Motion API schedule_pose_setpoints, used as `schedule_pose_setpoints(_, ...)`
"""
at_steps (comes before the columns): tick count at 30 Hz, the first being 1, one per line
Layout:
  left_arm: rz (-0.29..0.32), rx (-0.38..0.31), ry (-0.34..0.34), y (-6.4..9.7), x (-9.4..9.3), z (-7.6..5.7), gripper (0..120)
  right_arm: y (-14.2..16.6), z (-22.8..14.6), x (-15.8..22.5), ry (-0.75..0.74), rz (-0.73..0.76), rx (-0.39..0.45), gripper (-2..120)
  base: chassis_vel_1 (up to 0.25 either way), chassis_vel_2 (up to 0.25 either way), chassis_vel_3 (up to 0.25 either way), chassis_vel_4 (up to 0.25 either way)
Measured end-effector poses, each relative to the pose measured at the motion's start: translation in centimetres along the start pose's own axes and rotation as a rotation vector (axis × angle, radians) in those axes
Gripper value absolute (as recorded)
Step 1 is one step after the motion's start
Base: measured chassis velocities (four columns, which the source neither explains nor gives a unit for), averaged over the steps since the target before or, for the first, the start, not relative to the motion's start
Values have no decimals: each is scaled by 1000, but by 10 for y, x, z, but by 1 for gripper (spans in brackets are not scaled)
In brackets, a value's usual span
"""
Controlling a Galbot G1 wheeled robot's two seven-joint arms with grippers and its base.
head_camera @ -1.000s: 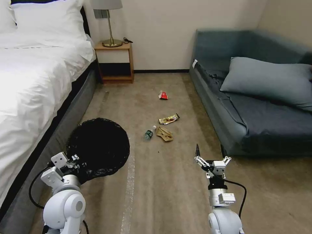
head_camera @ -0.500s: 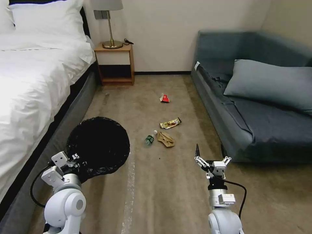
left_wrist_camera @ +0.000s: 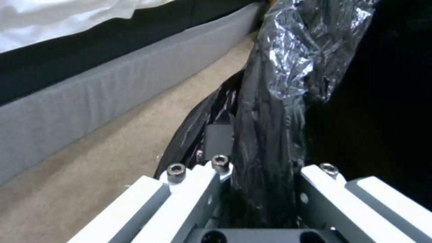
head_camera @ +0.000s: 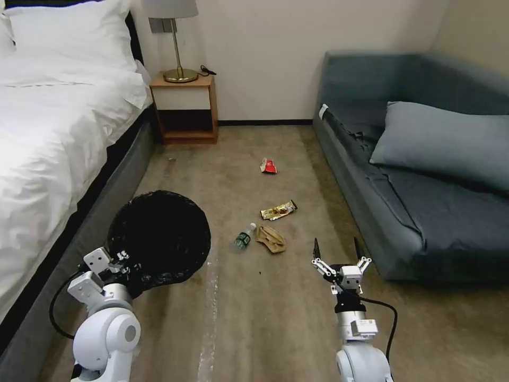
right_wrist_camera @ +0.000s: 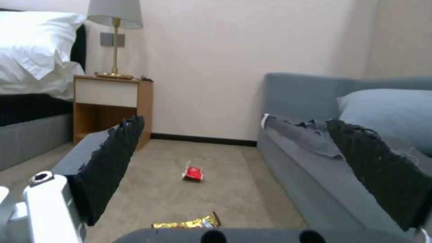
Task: Pick up the trash bin, then pick up the garbage on the floor and place it into the trash bin.
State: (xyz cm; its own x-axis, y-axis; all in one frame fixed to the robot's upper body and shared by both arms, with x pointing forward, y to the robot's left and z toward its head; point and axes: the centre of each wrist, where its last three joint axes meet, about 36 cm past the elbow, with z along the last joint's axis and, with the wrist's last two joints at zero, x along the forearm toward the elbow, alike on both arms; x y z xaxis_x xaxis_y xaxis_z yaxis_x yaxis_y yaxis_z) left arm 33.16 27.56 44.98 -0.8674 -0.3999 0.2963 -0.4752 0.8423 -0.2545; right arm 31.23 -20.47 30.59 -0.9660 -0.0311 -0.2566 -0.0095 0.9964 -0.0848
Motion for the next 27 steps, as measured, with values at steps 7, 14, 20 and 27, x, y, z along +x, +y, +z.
schedule_pose_setpoints(7,-4,0,-3,3,1,1,1,4,4,2,10,-16,-3,100,-133,101,144,-117)
schedule_pose_setpoints(14,-8,-10,-7,2,1,2,1,3,6,3,18,-33,4,100,-121,121,125,-119)
schedule_pose_setpoints(20,-6,-18,-4,1,0,4,1,4,8,4,28,-41,6,100,-125,130,124,-131)
schedule_pose_setpoints(27,-12,-30,-8,2,-1,4,1,8,13,4,40,-52,1,100,-119,130,126,-119)
